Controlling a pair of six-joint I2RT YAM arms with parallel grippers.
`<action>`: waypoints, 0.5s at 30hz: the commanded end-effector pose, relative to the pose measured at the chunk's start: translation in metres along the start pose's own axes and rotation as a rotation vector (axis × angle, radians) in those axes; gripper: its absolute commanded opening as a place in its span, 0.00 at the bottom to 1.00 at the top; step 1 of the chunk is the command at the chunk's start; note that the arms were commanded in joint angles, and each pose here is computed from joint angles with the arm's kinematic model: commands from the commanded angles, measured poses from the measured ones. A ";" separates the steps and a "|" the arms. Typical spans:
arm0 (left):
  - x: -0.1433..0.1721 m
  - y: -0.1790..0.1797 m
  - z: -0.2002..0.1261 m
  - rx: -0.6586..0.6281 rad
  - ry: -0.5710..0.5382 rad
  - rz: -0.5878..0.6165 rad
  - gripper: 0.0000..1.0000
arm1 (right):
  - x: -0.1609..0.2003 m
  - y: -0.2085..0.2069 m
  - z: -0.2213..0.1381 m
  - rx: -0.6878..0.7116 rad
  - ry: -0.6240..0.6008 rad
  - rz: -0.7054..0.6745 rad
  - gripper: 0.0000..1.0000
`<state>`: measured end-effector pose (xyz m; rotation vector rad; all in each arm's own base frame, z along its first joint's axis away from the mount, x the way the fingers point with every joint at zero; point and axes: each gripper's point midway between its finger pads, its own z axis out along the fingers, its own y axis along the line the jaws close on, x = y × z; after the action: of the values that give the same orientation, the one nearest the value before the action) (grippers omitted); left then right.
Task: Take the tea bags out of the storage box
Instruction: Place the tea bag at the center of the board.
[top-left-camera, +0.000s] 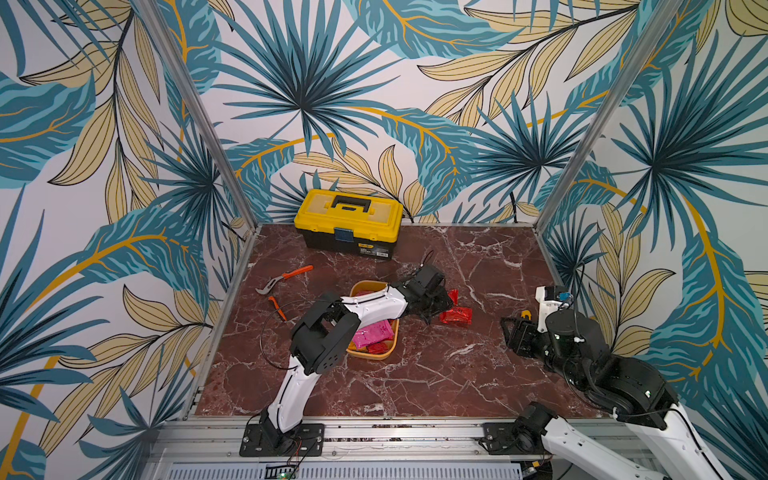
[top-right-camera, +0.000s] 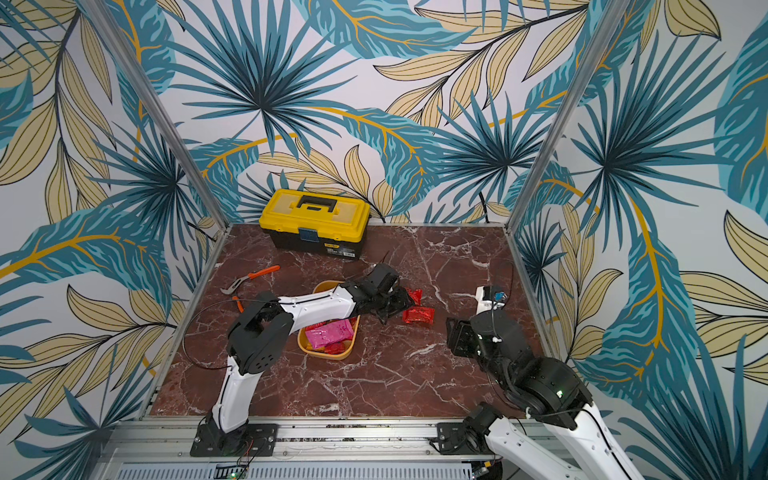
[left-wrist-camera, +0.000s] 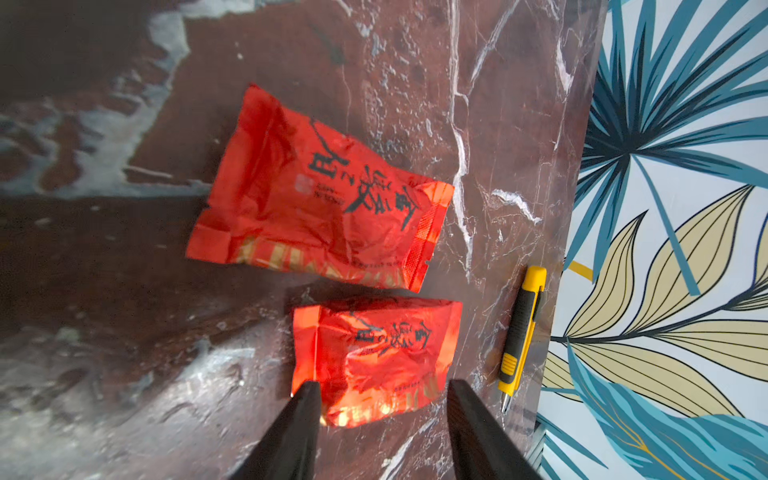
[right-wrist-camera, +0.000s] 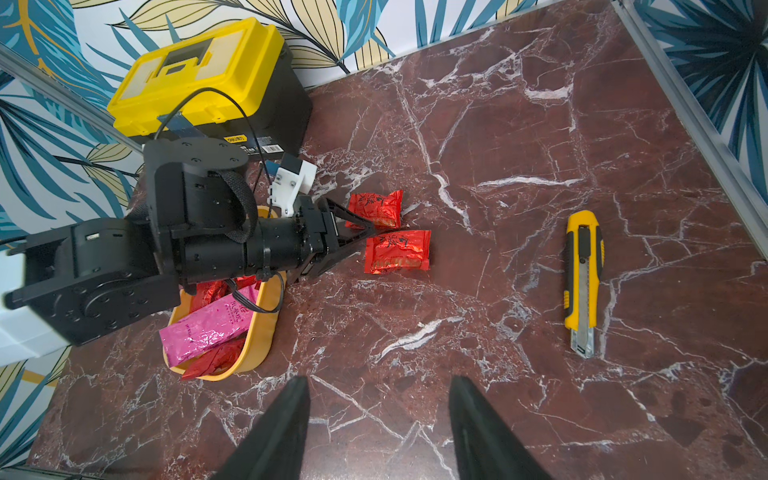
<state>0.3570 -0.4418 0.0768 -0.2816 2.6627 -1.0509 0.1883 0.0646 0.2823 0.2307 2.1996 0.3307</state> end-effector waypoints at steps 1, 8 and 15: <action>-0.012 -0.040 -0.027 0.067 -0.041 0.063 0.56 | 0.010 -0.005 0.008 0.037 0.043 -0.028 0.59; -0.021 -0.064 -0.100 0.059 -0.128 0.147 0.57 | 0.016 0.015 0.026 -0.003 0.112 -0.087 0.55; -0.035 -0.014 -0.179 -0.026 -0.221 0.087 0.59 | 0.046 0.055 0.069 -0.122 0.268 -0.120 0.48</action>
<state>0.3402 -0.3774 0.2462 -0.1923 2.3981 -1.0756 0.2136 0.1140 0.2387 0.0678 2.3940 0.3455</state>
